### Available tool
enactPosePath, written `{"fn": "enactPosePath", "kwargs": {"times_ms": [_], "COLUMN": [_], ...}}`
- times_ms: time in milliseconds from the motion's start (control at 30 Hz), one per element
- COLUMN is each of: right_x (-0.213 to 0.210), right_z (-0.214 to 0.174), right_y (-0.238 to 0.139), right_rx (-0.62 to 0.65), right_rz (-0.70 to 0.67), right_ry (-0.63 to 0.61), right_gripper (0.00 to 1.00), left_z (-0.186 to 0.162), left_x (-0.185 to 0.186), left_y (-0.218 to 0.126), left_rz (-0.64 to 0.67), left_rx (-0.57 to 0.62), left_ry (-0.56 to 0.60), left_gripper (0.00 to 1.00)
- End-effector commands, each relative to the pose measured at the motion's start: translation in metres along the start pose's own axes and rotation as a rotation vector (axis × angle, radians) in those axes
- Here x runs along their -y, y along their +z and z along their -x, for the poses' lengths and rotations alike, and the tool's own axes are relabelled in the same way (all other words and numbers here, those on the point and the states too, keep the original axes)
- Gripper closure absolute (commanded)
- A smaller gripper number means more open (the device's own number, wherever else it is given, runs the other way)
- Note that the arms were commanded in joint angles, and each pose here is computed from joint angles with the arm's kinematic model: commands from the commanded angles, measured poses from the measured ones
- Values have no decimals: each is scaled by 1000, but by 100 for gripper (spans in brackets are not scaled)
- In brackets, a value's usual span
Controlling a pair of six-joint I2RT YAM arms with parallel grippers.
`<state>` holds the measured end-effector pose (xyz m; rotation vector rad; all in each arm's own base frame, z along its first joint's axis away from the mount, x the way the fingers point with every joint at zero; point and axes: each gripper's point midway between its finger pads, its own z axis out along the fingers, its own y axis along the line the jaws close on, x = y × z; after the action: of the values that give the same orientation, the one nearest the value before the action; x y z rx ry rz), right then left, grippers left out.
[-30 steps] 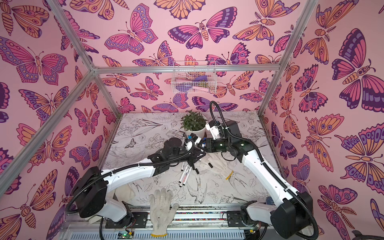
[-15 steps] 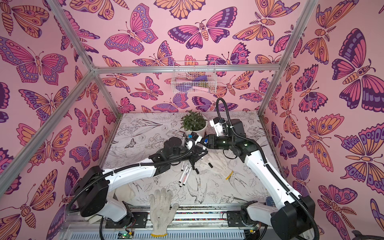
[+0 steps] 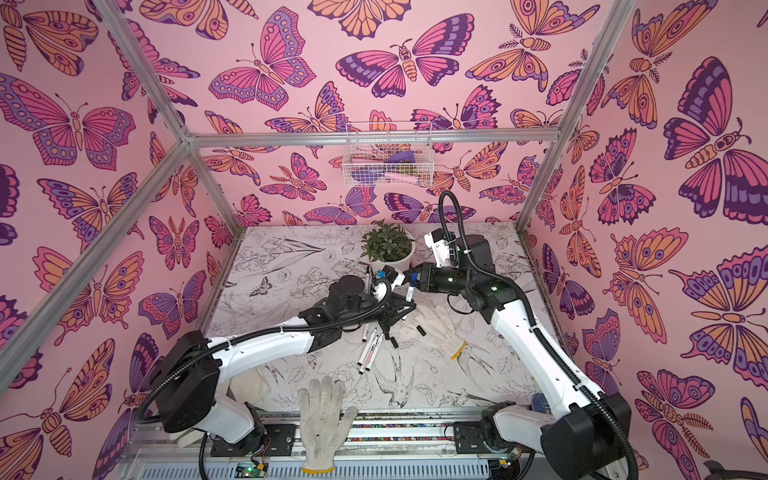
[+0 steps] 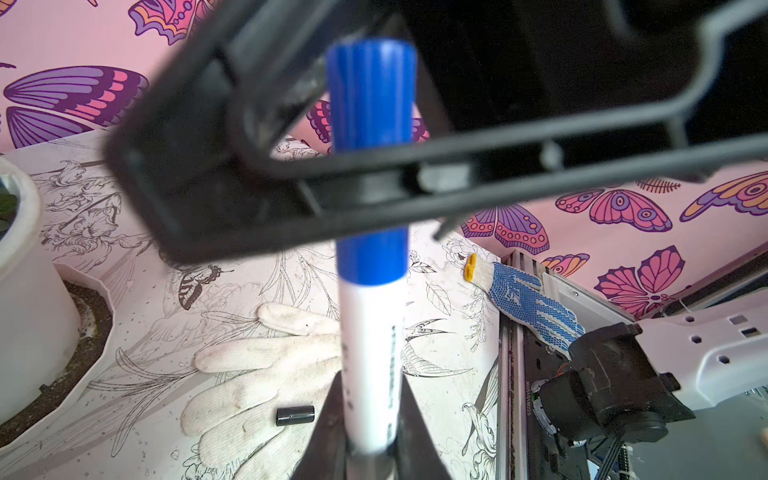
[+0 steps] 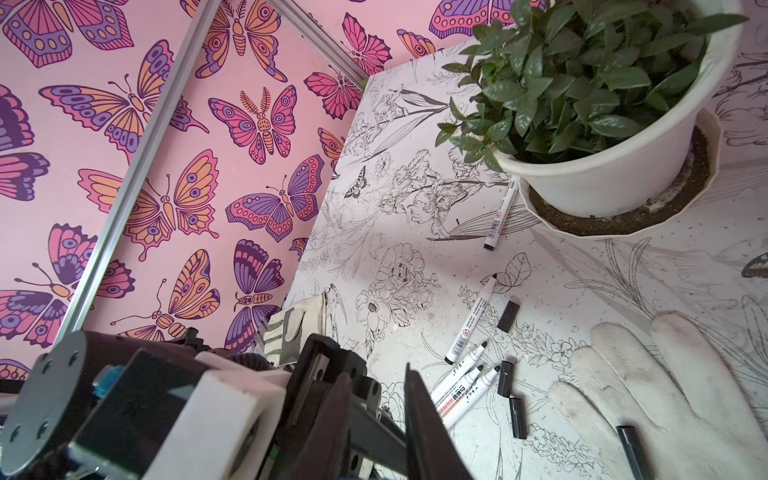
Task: Insert the pens into the pen caps
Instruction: 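Open the right gripper to release the blue cap on the marker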
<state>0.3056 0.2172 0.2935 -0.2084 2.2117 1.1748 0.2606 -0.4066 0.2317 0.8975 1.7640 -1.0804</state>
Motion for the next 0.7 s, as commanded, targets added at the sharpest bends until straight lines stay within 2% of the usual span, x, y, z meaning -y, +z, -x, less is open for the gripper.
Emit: {"fn": "enactPosePath", "kwargs": {"times_ms": [0, 67, 300, 533, 667], "right_x": [-3, -1, 12, 25, 24], "right_z": [11, 7, -9, -37, -64], "right_y": [-4, -3, 2, 3, 8], "right_rx": [33, 26, -2, -52, -132], "right_rz": [-4, -2, -17, -37, -17], "right_ry": [-19, -7, 38, 88, 100], "right_gripper": [87, 100, 100, 100, 100], "left_z": [1, 3, 33, 75, 87], "left_x": [4, 5, 5, -14, -21], "left_y": [-1, -1, -4, -18, -23], "left_rz": [-26, -26, -17, 79, 119], "left_rx": [16, 19, 83, 193, 227], "left_ry": [28, 30, 21, 8, 19], "left_gripper": [100, 100, 100, 100, 100]}}
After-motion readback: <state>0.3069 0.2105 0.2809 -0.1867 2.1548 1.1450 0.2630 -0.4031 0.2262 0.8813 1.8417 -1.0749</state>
